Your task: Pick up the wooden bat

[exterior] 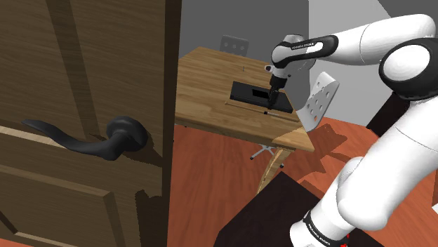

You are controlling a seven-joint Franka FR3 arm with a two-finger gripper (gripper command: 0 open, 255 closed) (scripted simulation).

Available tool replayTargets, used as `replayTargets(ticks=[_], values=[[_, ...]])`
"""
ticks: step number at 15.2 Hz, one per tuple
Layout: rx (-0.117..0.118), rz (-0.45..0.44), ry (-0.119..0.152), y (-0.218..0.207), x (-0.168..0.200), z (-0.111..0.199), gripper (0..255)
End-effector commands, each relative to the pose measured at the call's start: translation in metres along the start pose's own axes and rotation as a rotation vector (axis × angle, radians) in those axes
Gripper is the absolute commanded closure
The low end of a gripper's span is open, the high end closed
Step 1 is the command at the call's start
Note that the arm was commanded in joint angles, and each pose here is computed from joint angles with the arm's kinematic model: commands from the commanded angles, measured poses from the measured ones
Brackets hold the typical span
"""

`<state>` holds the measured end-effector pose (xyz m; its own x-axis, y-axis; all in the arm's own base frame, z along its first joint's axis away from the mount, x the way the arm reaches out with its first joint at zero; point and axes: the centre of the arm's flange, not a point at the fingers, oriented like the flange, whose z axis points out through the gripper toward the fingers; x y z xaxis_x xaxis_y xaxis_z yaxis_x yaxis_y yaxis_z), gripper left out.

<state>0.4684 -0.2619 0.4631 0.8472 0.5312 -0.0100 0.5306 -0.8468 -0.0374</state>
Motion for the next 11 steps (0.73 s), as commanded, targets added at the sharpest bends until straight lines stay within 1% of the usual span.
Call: replayTargets(ticks=[1,2,3,10,11], values=[[-0.005,-0.054,-0.011,0.021,0.007,0.013,0],[-0.007,-0.079,-0.016,0.032,0.012,0.019,0],[-0.007,-0.084,-0.017,0.034,0.013,0.020,0],[-0.007,-0.084,-0.017,0.036,0.013,0.060,0],[-0.007,-0.084,-0.017,0.036,0.013,0.060,0]])
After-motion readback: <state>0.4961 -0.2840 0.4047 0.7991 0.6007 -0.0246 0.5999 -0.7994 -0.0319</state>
